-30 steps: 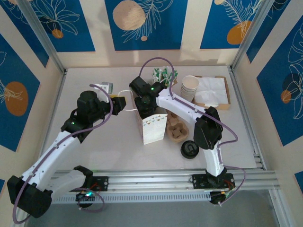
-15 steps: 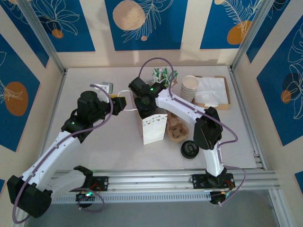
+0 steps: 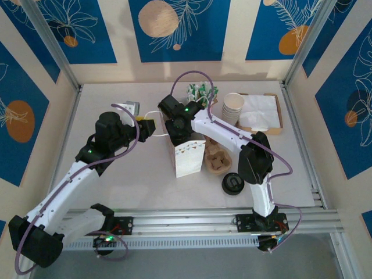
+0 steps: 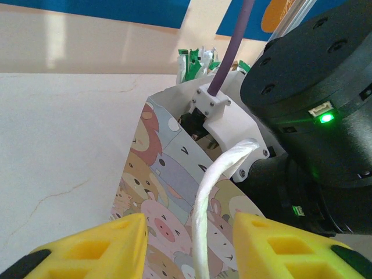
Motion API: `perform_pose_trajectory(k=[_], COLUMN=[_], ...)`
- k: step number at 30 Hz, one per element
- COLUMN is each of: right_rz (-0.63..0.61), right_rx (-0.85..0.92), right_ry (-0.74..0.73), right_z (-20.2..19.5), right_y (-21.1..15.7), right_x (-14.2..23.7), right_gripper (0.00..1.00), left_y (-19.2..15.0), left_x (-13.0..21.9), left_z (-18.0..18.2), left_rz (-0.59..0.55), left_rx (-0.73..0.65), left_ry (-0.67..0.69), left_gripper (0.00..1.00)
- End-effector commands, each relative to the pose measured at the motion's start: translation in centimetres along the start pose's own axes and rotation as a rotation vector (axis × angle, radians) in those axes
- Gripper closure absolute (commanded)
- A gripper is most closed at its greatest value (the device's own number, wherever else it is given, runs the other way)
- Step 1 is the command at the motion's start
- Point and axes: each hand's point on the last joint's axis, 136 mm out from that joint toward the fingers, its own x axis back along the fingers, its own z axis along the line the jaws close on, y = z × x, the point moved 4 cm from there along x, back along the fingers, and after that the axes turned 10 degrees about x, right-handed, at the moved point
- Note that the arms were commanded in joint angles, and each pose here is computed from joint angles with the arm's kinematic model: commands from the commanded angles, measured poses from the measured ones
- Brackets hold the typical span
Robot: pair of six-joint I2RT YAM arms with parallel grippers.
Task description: Pack the takeout coffee
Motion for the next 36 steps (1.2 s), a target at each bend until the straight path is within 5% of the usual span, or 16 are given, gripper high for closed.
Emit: perform_pose_trajectory(k=[1,23,36], right_rz=[0.182,-0.040,-0.171], right_rx=[0.018,0.006,0.022], right_ry=[0.028,0.086,0.129], right_z=[0.9,0.0,-0.7], right_y=[-3.9,0.4,1.4], right_x=[-0.8,7.8,13.7], right_gripper=[0.43,0.23,0.23], left_y=[0.0,0.0,-0.2], left_x=[0.3,0.2,0.0], left_z=[-0.3,-0.3,-0.2], left_rz=[-0.007,-0.005,0.002], left_rx=[-0.022,-0.033,-0.035], left_ry=[0.001,0.012,0.016], left_gripper=[0.57,0.57,0.57])
